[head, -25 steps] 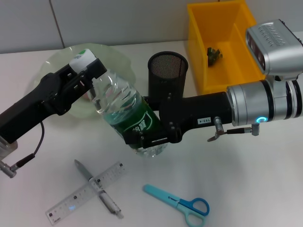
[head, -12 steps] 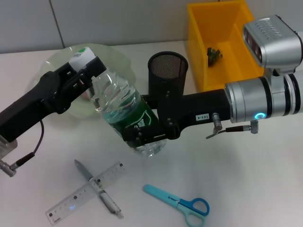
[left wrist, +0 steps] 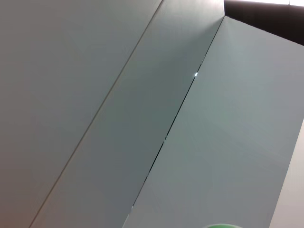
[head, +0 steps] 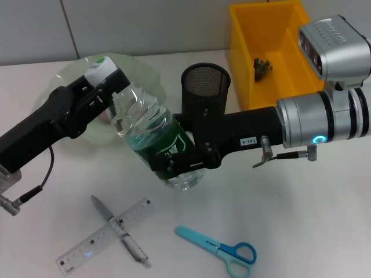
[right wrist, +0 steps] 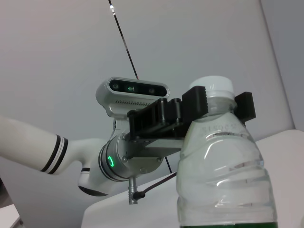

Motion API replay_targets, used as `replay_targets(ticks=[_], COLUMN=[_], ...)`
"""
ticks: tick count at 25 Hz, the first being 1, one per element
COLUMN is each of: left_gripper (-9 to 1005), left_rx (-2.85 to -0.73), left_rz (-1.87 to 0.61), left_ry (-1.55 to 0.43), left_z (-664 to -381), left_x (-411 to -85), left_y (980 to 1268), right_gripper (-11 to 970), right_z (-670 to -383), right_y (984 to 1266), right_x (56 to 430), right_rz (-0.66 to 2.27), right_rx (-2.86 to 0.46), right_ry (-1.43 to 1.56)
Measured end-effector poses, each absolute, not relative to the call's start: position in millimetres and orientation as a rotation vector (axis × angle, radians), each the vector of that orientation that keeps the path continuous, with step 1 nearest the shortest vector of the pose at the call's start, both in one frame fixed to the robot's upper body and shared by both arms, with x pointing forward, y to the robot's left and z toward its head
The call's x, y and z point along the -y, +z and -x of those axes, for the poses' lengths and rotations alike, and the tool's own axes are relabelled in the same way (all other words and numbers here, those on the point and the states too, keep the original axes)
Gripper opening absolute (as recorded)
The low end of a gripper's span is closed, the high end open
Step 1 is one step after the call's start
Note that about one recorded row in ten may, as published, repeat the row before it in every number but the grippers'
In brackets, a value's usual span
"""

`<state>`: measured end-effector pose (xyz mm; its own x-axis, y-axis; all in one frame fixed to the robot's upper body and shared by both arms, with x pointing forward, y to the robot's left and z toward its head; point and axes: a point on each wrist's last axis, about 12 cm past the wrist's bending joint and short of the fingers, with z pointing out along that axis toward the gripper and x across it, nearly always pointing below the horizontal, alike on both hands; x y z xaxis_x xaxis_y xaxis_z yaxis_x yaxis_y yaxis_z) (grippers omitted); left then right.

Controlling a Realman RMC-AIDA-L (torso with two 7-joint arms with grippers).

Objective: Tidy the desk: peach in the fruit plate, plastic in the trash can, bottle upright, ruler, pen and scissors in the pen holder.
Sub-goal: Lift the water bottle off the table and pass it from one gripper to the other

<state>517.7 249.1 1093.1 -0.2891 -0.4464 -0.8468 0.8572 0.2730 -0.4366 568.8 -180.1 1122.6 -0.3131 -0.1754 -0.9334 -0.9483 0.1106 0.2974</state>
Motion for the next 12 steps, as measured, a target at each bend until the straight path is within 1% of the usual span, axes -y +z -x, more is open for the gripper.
replay_targets(ticks=[12], left_gripper=[443], left_rx=[-1.319], left_rz=[-0.428], left_ry=[-1.35], left_z=[-517.3], left_x=[-249.5], left_y=[1092.9], right_gripper=[768], right_z=[-568.8], right_y=[1123.6], right_x=[179.6], right_rz=[1.142], right_rx=[-1.624], right_ry=[1.267])
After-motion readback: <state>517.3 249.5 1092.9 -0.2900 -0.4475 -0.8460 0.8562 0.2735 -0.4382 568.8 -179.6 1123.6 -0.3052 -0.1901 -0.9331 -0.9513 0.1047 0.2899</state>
